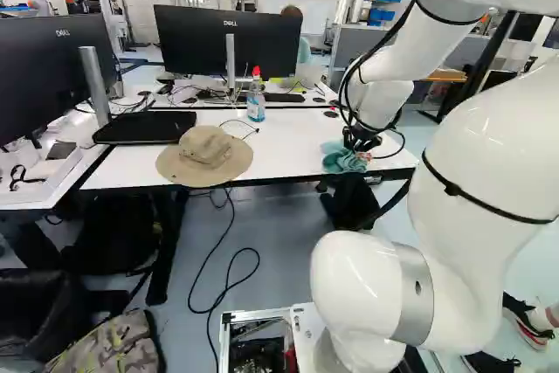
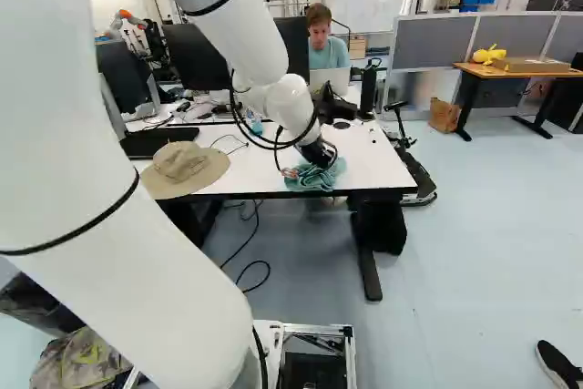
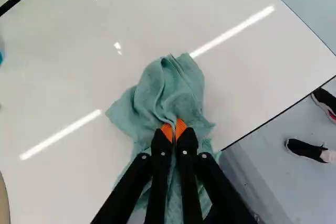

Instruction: Clean the table with the green towel

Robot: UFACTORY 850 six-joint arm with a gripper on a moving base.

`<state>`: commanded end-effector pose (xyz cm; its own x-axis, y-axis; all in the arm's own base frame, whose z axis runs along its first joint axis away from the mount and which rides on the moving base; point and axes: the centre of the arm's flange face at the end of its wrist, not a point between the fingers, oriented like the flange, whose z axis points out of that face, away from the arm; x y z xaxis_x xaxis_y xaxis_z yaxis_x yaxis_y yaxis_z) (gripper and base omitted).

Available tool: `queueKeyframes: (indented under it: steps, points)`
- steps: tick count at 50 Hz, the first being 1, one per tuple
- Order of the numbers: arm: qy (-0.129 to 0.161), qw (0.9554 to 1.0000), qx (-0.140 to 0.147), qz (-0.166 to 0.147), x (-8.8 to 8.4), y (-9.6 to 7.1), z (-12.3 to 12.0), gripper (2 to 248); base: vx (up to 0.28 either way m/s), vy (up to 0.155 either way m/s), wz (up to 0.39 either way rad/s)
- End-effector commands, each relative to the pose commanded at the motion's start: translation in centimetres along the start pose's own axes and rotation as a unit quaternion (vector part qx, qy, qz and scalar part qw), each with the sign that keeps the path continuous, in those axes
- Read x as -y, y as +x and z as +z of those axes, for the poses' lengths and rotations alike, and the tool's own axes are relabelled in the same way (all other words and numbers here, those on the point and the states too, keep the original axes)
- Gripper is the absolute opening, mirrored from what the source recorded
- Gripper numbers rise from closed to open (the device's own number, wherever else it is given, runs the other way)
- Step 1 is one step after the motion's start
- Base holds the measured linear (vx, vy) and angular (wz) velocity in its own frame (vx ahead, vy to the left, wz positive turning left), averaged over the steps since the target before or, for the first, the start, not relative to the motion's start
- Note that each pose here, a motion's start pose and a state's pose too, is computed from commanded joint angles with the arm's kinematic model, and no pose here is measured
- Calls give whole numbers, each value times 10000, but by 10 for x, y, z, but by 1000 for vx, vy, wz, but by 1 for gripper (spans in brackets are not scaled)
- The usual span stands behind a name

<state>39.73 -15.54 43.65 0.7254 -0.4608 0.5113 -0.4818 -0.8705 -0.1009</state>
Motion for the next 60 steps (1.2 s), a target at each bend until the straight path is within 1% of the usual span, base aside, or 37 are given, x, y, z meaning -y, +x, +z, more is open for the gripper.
queueKeyframes:
  steps: [24,38,50,60]
  points:
    - [96,9998,-12,-152,22,35,23,27,0,0,0]
    - [183,9994,-26,-287,41,51,35,27,0,0,0]
    - [286,9986,-20,-451,62,53,39,27,0,0,0]
    - [355,9977,6,-570,73,43,34,27,0,0,0]
